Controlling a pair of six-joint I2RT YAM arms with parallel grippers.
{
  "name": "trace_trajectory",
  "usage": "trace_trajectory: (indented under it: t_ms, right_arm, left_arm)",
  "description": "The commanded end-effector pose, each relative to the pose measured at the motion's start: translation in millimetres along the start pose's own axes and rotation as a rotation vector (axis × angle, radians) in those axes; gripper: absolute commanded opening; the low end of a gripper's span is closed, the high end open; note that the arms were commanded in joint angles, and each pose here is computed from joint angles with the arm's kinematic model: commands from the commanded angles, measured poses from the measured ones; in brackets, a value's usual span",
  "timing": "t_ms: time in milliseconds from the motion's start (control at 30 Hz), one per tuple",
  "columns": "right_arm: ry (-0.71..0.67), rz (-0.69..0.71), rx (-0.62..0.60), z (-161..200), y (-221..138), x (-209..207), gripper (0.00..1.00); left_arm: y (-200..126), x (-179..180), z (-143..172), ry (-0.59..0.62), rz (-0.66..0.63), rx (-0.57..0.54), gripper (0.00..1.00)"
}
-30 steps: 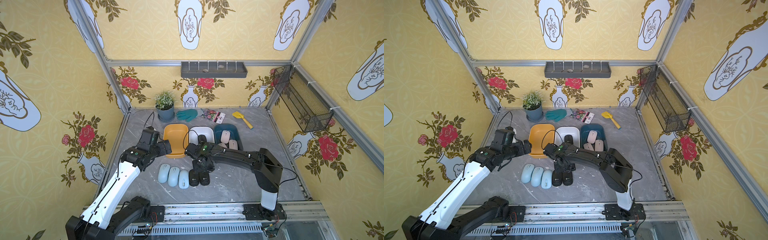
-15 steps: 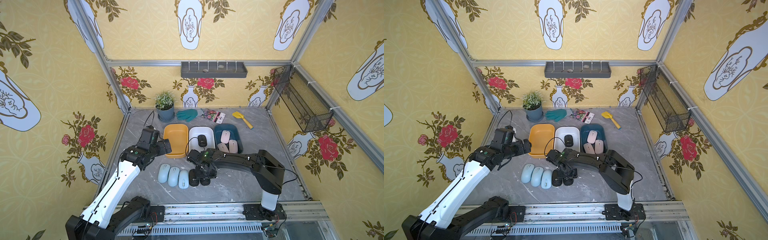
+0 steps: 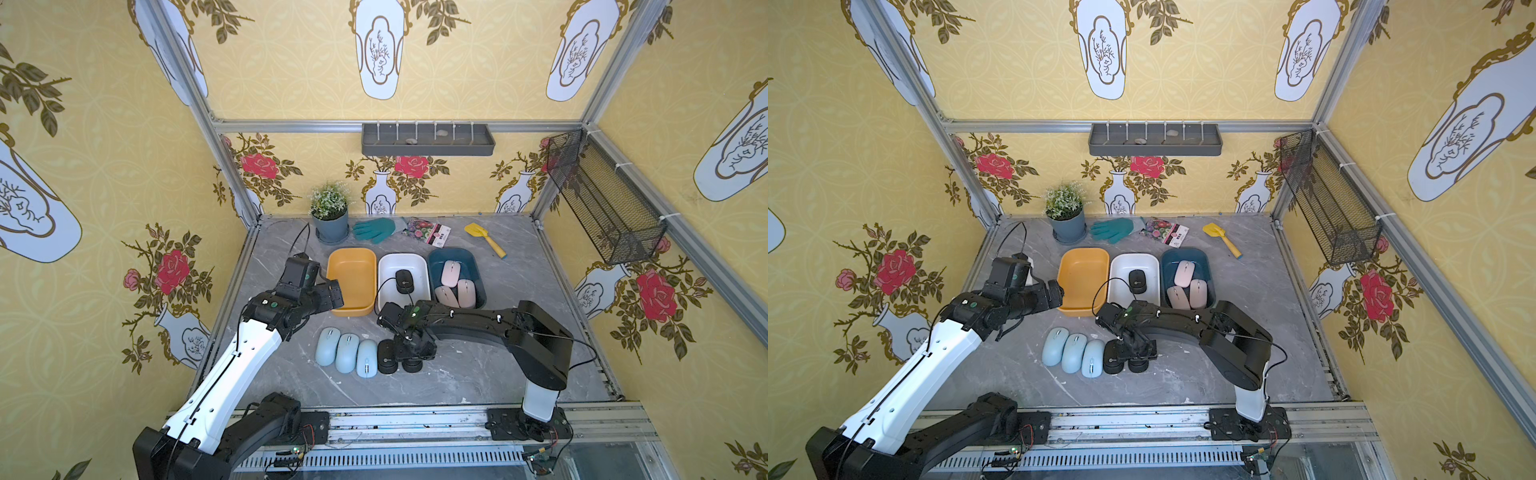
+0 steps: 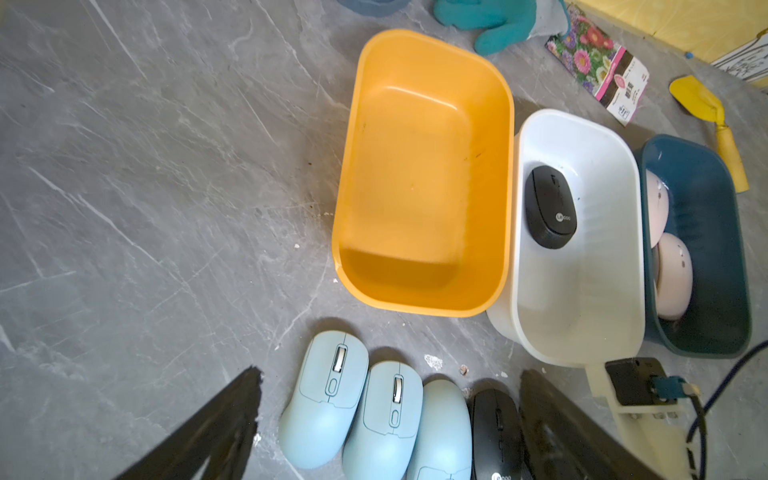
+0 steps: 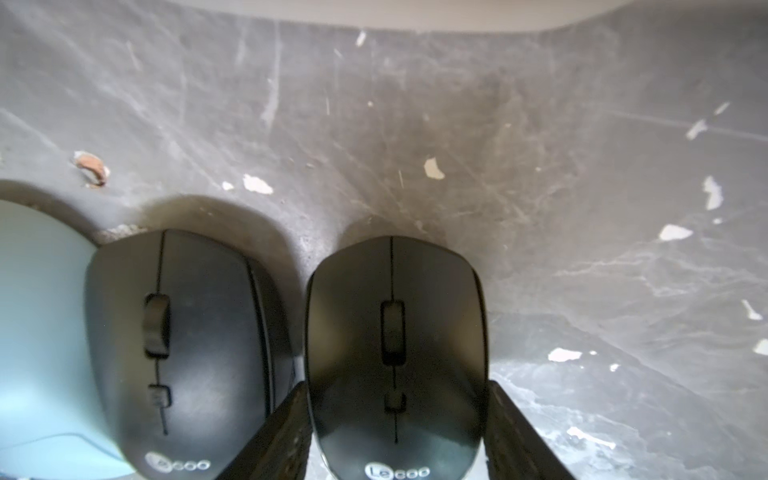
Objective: Place the mice by color into the storage box
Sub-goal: Pick up the mouse from the center of the board.
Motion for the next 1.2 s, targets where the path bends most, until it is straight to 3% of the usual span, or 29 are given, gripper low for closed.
trace_trajectory:
  t_ms: [0,233,667,967,1167]
  right_arm:
    - [0.014,0.025,0.033,6.9,8.5,-6.9,0.59]
    - [-0.017,0.012,0.026,3.9,1.2,-3.1,0.42]
    - [-0.028,-0.038,-0.065,-28.4,-66.6,-14.0,0.4]
    - [-0.095,-0.135,-0.224,-94.0,-137.0,-15.7,0.41]
    - [-0.102,-0.14,-0.266,-146.5,-129.6,-31.5,0.42]
  left_arm:
    - [6.7,2.2,10.1,-0.002,0.009,0.037,0.98]
    - [10.5,5.3,20.0,-0.022,0.014,0.067,0.98]
    - [12.3,5.2,18.6,-0.023,0.006,0.057,0.98]
    - [10.5,3.8,14.8,-0.02,0.007,0.043,0.98]
    - [9.5,3.3,11.6,-0.016,-0.004,0.039,0.98]
Point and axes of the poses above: each gripper's point midway between its finger pads, its own y axis out along the fingers, its own x axis along the line the jaws close on, z = x × y, the point moved 6 cm from there along -y, back along the fingers, and after that the axes turned 2 degrees about -y, right-handed, at the moved point
